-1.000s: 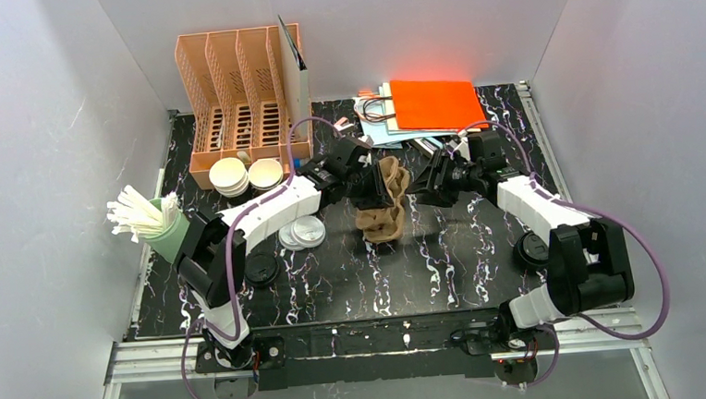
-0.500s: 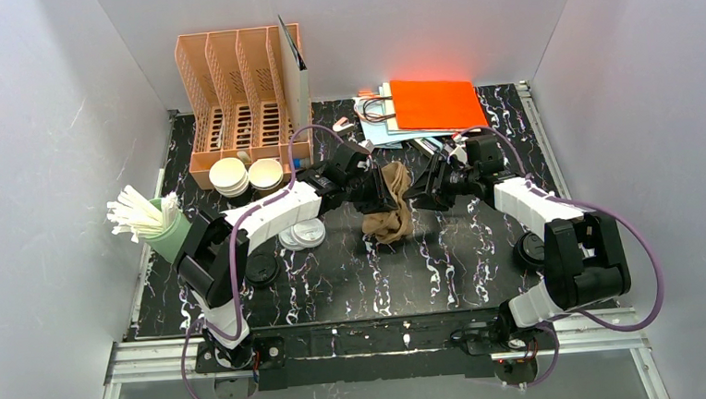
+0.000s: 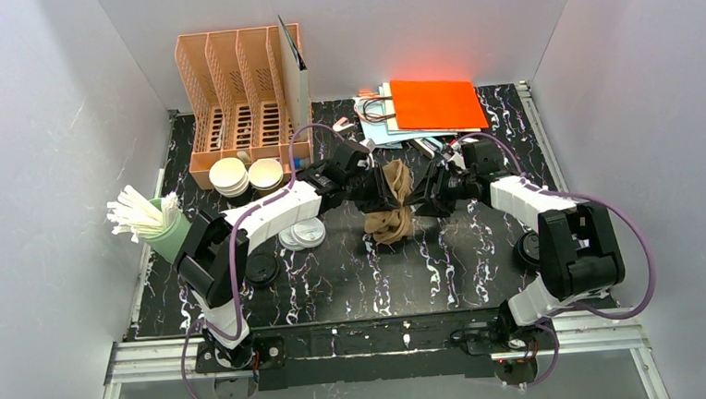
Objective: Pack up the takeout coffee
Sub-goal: Pick up the cup tray from the cup tray.
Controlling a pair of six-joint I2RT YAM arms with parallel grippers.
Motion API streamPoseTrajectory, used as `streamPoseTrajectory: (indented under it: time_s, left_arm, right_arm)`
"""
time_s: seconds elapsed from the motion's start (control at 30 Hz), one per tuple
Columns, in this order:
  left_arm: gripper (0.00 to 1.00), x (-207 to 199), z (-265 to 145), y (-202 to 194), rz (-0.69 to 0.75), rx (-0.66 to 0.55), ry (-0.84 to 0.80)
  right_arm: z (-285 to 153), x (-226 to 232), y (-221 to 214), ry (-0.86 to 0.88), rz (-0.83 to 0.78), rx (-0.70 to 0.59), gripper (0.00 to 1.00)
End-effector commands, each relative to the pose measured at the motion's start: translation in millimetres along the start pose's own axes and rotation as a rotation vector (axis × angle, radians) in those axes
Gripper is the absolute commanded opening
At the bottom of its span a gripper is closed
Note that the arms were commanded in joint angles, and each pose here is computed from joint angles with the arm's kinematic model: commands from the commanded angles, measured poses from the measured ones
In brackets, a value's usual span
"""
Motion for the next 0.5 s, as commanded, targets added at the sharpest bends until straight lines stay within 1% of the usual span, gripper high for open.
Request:
streamPoseTrajectory:
  time_s: [0.0,0.2,0.33,0.47]
  left_arm:
    - [0.18,-18.6,-12.2,11.9,0.041,-0.027,-0.032]
    - [0.16,-31.5,-27.2,24.0,0.082,-0.052,-0.014]
    - [0.14,-39.8,-50.3,36.4,0.125,-0.098,0.047]
    - [0.13,-45.3,-74.2,44.0,0.163,-0.137,0.093]
  right_arm:
    - [0.8,-4.0,2.4,-0.039,-0.021,0.0,0.59]
    - [4.2,-14.7,0.6,-0.092,-0.009,0.019,0.57]
    - [-1.0,-18.1,4.9,-0.149,-0.021,-0.012,0.54]
    - [-12.9,-18.7,13.3,-0.189,-0.022,-0.074,0.52]
Point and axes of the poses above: each gripper's point midway between its finger pads, its own z axis out along the fingers, its own x axis along the line the jaws close on, y = z × x, the point moved 6 cm from there along -z, back along the fingers, and after that the axes turned 2 degrees about z, right-handed, at the moved point
